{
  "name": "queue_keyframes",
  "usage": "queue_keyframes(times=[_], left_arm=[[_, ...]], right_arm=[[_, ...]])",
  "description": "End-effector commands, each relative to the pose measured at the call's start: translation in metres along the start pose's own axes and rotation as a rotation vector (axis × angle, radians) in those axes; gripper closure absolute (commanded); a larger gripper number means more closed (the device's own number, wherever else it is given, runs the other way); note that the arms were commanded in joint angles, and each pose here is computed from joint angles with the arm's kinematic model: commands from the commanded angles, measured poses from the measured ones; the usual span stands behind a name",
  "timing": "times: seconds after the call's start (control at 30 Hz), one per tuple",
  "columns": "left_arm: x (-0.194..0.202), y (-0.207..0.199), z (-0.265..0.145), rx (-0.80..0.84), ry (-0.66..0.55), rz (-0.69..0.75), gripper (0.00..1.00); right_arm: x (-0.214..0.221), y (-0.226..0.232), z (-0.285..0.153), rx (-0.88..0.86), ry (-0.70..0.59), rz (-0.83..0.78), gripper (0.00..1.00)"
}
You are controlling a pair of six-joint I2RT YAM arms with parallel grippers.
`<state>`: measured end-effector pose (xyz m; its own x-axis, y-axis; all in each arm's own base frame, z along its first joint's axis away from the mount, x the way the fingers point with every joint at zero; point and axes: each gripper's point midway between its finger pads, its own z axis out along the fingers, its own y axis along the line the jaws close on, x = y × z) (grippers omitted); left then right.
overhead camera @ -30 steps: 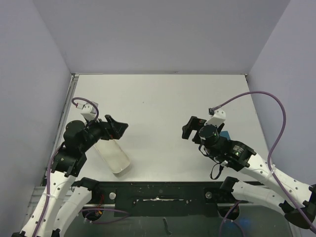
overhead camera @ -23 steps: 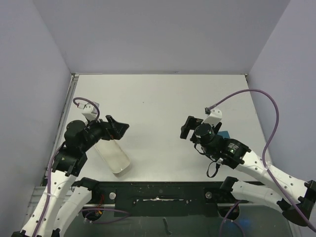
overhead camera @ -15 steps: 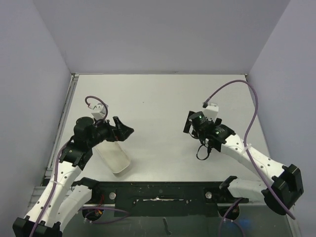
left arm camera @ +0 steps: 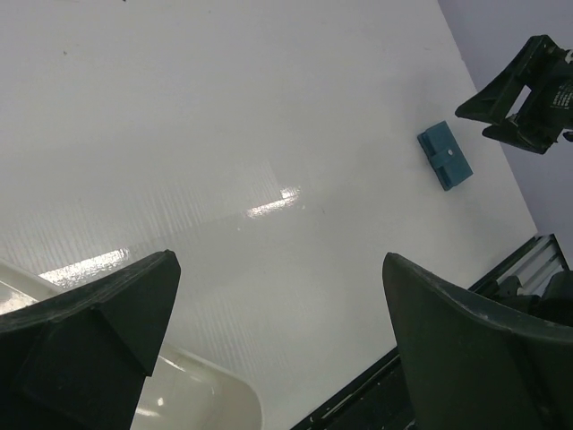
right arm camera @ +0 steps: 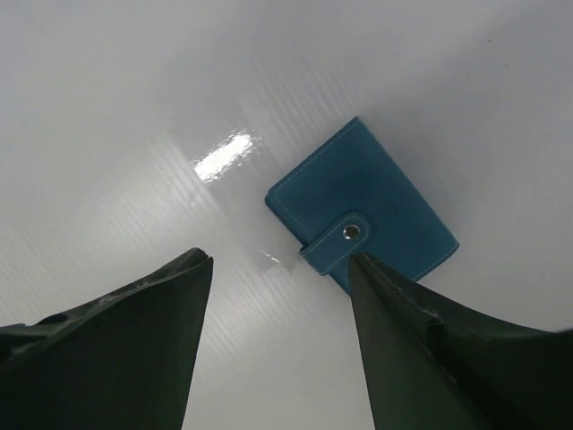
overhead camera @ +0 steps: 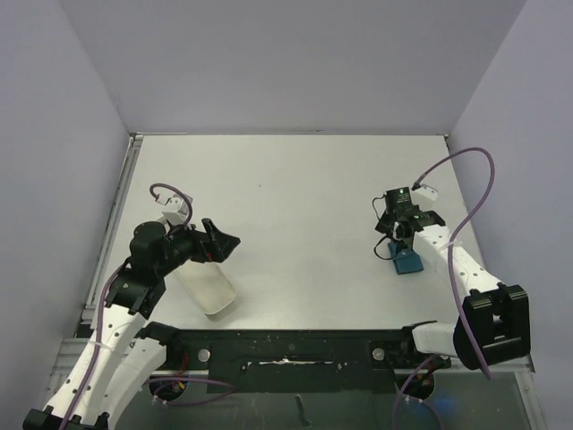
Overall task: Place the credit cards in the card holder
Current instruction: Move the card holder to the center of the board.
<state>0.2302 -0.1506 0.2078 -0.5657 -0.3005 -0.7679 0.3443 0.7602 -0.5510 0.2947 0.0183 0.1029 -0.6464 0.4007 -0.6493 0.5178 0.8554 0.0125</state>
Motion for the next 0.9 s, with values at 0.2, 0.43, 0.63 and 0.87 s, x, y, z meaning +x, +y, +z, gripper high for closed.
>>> queue_keyframes(times=[0.2, 0.43, 0.63, 0.87], left_arm=[[-0.014, -0.009, -0.005, 0.043, -0.067, 0.081, 0.02], [-0.015, -0.011, -0.007, 0.054, -0.082, 0.095, 0.02], [-0.015, -0.012, -0.007, 0.057, -0.079, 0.101, 0.02], [-0.016, -0.012, -0.009, 0.058, -0.087, 0.108, 0.02]], right_arm=[[0.013, -0.041, 0.035, 0.039, 0.082, 0.230, 0.35], [0.020, -0.045, 0.046, 0.026, 0.082, 0.260, 0.36], [0.027, -0.033, 0.059, -0.011, 0.137, 0.219, 0.35], [0.040, 0.006, 0.061, -0.163, 0.205, -0.010, 0.37]])
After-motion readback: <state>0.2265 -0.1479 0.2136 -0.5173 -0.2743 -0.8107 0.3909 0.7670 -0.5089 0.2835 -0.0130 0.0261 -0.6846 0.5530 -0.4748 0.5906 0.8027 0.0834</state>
